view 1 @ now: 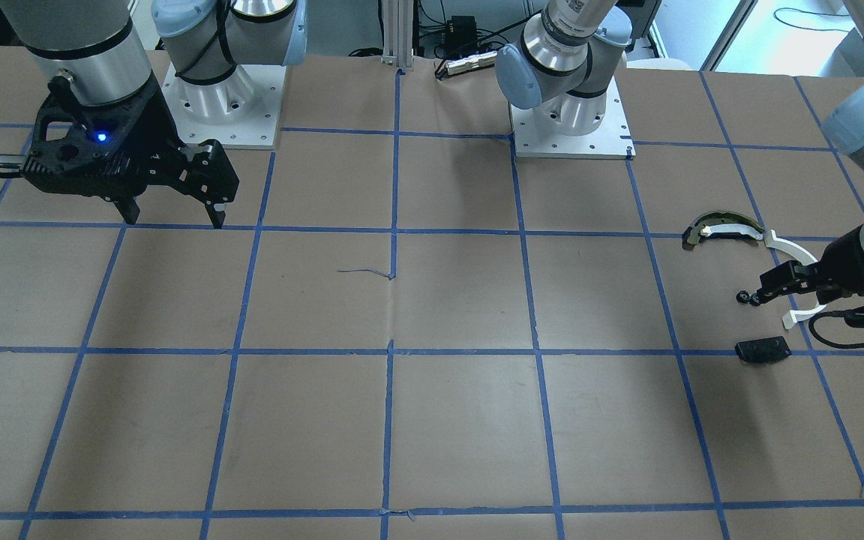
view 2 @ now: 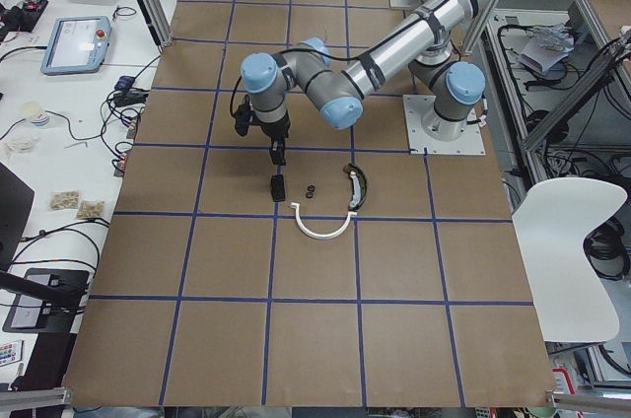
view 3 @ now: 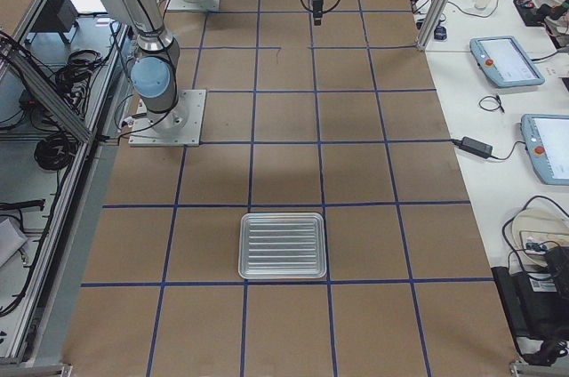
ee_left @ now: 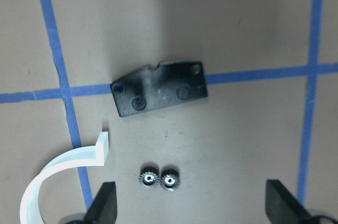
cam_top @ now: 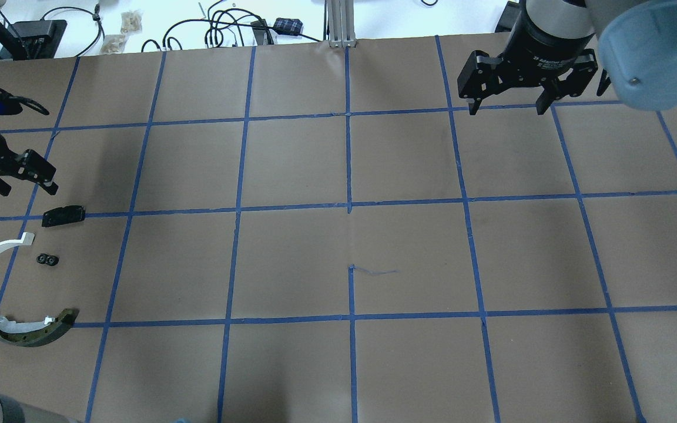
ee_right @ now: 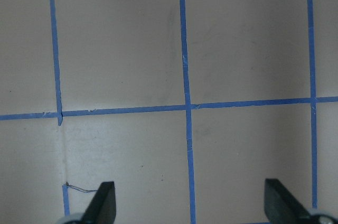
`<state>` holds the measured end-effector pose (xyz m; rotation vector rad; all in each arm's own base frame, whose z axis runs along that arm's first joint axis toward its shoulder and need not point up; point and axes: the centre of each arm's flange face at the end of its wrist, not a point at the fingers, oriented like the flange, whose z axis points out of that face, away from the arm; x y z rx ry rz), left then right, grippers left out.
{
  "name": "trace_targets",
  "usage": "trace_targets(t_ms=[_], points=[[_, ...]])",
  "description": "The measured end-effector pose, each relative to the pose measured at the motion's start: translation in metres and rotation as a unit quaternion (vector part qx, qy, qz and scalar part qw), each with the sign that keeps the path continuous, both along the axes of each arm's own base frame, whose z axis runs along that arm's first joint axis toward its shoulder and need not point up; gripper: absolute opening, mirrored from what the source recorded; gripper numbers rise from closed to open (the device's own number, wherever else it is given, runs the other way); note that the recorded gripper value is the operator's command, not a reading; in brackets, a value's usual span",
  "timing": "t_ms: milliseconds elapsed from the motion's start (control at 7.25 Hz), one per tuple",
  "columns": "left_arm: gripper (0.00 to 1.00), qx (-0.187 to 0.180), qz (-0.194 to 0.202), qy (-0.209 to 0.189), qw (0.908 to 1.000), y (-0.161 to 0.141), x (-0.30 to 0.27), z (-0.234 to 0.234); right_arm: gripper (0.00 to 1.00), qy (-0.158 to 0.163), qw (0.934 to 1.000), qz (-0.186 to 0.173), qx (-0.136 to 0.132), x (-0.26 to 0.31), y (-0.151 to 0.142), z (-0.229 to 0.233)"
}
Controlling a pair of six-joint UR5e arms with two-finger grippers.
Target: Place bearing gear from tray to pile
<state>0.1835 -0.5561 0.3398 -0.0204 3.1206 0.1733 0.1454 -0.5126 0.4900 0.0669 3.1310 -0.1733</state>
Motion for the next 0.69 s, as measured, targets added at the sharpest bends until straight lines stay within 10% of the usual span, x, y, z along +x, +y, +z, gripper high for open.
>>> trace_targets(t_ms=[690], points=[[1.0,-0.066,-0.002,-0.022,0.9976,0.026,-0.222,0.126,1.0,0.0,1.0,0.0,0.0,0.0,0.0,0.0]])
